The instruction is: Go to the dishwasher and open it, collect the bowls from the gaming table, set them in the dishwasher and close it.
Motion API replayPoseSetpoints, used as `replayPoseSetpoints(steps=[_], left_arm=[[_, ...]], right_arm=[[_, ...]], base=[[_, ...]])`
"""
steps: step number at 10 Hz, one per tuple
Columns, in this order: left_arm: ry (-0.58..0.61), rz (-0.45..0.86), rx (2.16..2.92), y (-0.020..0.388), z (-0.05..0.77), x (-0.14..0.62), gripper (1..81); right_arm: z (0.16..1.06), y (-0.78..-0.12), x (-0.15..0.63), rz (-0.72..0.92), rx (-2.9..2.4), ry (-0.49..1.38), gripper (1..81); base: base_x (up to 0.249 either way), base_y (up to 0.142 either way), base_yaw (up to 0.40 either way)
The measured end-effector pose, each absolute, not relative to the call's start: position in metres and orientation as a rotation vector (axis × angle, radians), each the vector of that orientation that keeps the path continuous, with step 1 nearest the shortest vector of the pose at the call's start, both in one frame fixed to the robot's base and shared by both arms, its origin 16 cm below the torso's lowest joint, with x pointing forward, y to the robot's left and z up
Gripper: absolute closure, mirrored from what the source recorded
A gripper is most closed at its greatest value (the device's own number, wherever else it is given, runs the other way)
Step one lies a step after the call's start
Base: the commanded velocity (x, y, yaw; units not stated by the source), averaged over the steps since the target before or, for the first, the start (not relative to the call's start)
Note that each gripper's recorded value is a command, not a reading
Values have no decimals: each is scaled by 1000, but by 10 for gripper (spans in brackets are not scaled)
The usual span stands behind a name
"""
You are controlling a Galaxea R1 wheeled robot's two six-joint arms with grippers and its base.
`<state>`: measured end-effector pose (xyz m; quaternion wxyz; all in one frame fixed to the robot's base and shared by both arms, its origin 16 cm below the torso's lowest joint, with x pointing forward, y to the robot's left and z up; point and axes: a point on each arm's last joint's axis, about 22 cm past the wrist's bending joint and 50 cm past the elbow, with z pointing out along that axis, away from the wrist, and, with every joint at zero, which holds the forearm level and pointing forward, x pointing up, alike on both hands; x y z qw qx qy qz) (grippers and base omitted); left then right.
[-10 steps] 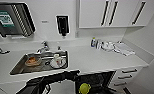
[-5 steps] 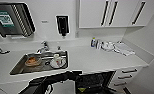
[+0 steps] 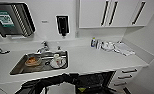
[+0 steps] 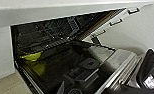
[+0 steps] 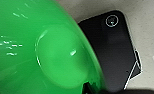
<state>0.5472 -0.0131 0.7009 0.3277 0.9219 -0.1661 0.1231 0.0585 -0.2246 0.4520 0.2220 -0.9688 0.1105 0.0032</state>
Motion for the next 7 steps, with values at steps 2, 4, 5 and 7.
replayPoseSetpoints(steps=[2, 4, 5, 7], left_arm=[[-448, 320, 2400, 5, 707, 541, 10], [-425, 295, 2422, 48, 694, 524, 10], [-394, 242, 2455, 74, 669, 500, 10], [-373, 106, 2485, 102, 619, 429, 10]], right_arm=[[453, -234, 60, 7, -2684, 308, 811], [458, -243, 75, -17, -2679, 311, 811], [463, -249, 83, -30, -2675, 308, 811], [475, -272, 96, -54, -2675, 300, 811]], base=[[0, 0, 0], [0, 0, 0], [0, 0, 0], [0, 0, 0]])
